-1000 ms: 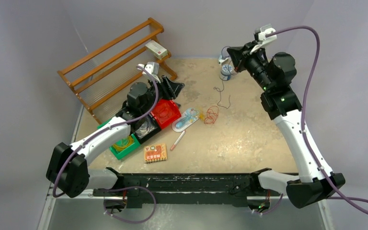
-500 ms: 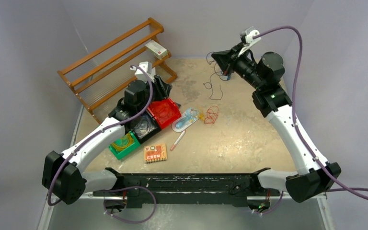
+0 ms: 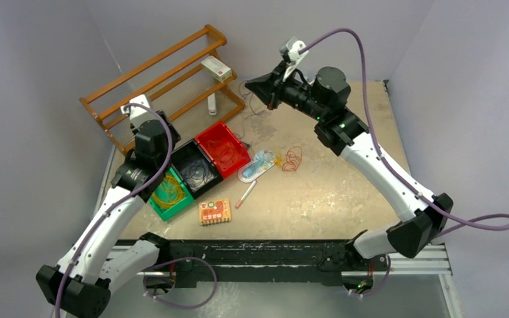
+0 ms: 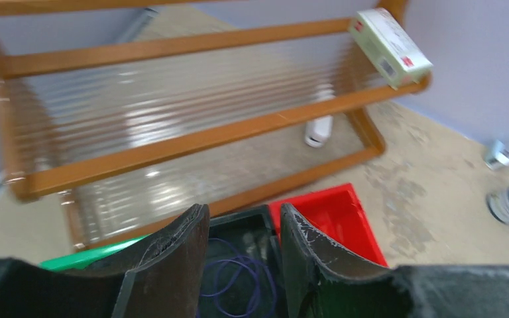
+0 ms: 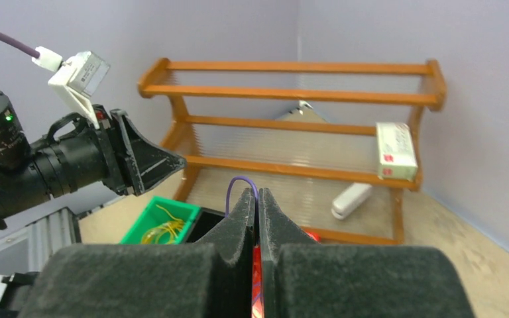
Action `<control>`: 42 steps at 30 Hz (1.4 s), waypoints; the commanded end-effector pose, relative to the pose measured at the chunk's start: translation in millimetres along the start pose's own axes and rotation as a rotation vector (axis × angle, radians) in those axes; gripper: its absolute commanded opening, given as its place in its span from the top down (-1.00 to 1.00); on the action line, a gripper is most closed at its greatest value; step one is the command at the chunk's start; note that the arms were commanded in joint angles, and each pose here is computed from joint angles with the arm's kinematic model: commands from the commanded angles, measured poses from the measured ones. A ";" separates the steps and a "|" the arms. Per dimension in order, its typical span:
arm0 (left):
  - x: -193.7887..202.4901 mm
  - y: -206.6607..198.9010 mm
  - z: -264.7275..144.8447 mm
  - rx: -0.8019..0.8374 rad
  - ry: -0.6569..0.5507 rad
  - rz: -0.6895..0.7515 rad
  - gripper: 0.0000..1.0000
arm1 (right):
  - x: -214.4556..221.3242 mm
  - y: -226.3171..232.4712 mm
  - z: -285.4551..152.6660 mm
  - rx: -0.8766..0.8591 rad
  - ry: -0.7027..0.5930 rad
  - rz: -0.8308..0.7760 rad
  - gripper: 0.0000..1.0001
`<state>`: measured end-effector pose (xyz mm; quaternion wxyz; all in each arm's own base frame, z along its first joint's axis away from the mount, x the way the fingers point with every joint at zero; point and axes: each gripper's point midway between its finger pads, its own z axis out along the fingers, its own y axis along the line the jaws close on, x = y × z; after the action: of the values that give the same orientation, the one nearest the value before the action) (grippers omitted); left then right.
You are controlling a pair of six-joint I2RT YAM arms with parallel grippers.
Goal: Untangle the cables
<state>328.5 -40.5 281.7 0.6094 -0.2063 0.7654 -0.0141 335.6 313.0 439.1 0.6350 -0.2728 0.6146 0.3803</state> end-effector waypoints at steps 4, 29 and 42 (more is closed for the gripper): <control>-38.0 75.7 -38.0 -0.292 -0.163 0.063 0.15 | -40.1 56.8 35.6 -0.135 -0.117 -0.028 1.00; -61.2 141.8 -101.0 -0.470 -0.319 -0.044 0.16 | 8.4 150.4 125.1 -0.413 -0.042 0.067 1.00; -57.3 129.4 -89.7 -0.425 -0.305 -0.057 0.16 | 97.1 138.7 144.5 -0.375 0.099 0.142 1.00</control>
<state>207.4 81.2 321.8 0.6549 -0.3488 0.6468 0.1760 302.1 518.9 369.4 0.5038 -0.3683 0.5955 0.5059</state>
